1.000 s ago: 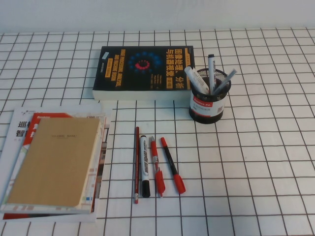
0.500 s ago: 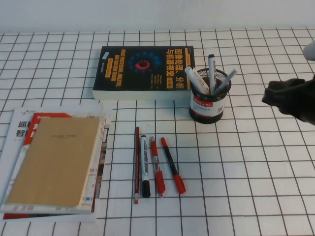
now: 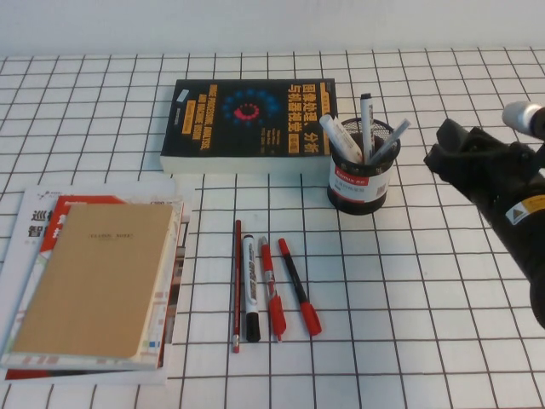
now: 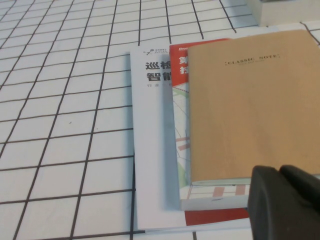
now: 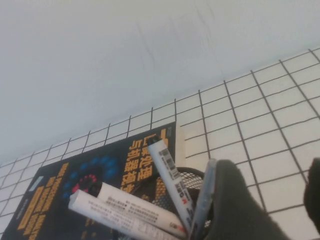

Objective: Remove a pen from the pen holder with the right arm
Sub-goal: 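Take a marker out of the pen holder and lay it on the table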

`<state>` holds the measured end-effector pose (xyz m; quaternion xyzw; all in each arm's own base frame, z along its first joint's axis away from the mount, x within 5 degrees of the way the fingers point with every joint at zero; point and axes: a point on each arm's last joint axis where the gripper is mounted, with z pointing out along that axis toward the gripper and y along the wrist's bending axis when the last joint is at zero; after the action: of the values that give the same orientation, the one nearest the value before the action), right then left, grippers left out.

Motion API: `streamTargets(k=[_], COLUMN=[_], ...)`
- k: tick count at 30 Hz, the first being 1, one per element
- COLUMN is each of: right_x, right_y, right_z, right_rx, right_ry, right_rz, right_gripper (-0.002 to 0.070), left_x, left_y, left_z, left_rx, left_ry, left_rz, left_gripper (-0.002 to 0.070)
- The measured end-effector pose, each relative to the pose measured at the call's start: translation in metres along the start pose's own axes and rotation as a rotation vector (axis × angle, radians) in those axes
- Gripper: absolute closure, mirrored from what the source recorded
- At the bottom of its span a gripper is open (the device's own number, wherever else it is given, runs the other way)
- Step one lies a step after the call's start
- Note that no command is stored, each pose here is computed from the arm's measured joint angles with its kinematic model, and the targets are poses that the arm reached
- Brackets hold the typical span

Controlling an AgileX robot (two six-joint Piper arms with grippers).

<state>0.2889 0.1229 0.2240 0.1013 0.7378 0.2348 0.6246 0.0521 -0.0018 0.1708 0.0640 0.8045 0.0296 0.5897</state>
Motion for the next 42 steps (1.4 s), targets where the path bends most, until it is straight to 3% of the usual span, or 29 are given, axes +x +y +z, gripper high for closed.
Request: streamTargets(k=[10, 19, 42], right_x=[0.034, 0.039, 0.061], right_y=[-0.012, -0.003, -0.007], right_z=[0.020, 0.039, 0.079], right_rx=[-0.041, -0.105, -0.071], right_ry=[-0.031, -0.030, -0.032], right_rz=[0.066, 0.031, 0.051], right_gripper=[0.0391, 0.0390, 0.0352], left_x=[0.000, 0.000, 0.000], left_y=[0.000, 0.000, 0.000], left_z=[0.000, 0.000, 0.000], left_rx=[0.000, 0.000, 0.000], left_ry=[0.000, 0.000, 0.000], left_rz=[0.000, 0.000, 0.000], left_gripper=[0.0679, 0.0679, 0.0679])
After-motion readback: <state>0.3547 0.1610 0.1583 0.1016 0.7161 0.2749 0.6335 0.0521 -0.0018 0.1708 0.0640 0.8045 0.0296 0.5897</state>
